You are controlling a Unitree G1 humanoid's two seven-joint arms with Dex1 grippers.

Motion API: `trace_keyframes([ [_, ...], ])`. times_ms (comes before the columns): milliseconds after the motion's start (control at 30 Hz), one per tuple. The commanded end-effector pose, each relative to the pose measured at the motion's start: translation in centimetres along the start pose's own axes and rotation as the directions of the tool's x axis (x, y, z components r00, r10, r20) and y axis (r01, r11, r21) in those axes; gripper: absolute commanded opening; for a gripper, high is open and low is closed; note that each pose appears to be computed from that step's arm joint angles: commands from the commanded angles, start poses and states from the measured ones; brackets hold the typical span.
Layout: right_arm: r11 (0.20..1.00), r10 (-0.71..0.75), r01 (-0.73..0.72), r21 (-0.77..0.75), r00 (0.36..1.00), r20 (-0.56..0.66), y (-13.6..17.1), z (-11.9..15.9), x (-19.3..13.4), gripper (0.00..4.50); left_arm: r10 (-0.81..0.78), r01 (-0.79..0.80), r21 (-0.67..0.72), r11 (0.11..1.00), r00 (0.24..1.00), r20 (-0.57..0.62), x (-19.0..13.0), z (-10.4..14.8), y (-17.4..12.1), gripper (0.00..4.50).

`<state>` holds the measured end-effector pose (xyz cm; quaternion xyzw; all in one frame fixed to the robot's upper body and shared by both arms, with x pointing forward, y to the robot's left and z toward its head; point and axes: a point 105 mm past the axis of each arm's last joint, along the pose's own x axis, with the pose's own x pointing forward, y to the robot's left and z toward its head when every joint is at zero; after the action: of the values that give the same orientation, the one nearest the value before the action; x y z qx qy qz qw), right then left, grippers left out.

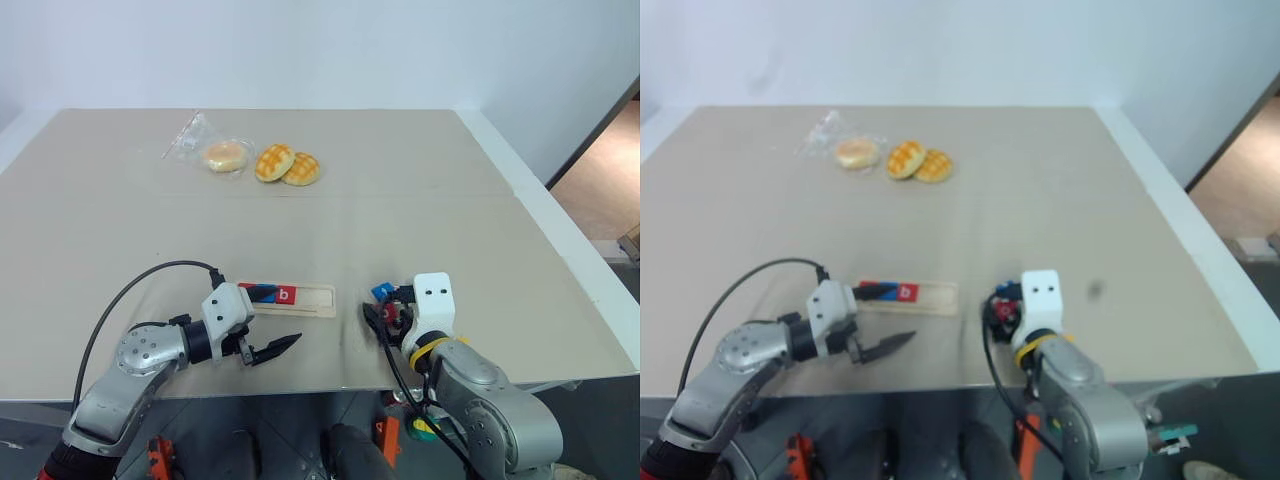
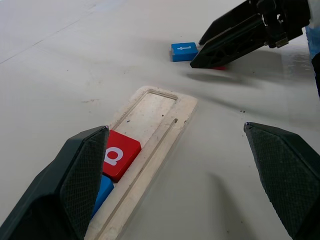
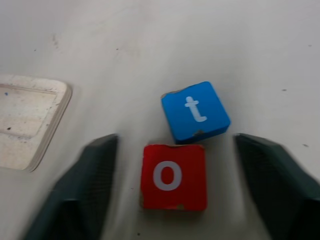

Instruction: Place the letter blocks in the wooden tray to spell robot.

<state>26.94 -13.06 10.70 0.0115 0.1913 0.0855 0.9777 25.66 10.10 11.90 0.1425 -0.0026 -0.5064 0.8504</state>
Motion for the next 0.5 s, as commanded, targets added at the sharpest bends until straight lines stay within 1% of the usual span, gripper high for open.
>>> trace_keyframes([
  [33,1.000,-0.008,0.010,-0.030,0.998,0.064,-0.7,1.7,-1.2,4.46,-0.015,0.014,0.038,0.999,1.000,0.019,0.0,0.6,-0.3,4.50],
  [167,0.994,0.045,-0.038,-0.100,0.996,0.071,-2.0,2.5,-2.2,4.46,-0.019,0.018,0.037,0.999,1.000,0.020,0.1,0.5,-0.3,4.50],
  [267,0.976,0.157,-0.140,-0.169,0.983,0.091,-3.1,4.1,-2.5,4.46,-0.019,0.019,0.035,0.999,1.000,0.022,0.1,0.4,-0.2,4.50],
  [333,0.912,0.332,-0.306,-0.274,0.942,0.050,-2.8,4.8,-2.6,4.46,-0.026,0.025,0.038,0.999,0.999,0.028,0.1,0.4,-0.2,4.50],
  [367,0.857,0.431,-0.409,-0.314,0.902,0.000,-2.3,4.7,-2.7,4.46,-0.029,0.028,0.036,0.999,0.999,0.034,0.1,0.5,-0.2,4.50],
  [400,0.813,0.493,-0.476,-0.335,0.869,-0.038,-2.1,4.6,-2.9,4.46,-0.031,0.030,0.036,0.999,0.999,0.039,0.2,0.5,-0.1,4.50],
  [500,0.715,0.610,-0.604,-0.353,0.785,-0.108,-1.7,4.2,-3.0,4.46,-0.041,0.039,0.049,0.998,0.998,0.044,0.3,0.6,-0.1,4.50],
])
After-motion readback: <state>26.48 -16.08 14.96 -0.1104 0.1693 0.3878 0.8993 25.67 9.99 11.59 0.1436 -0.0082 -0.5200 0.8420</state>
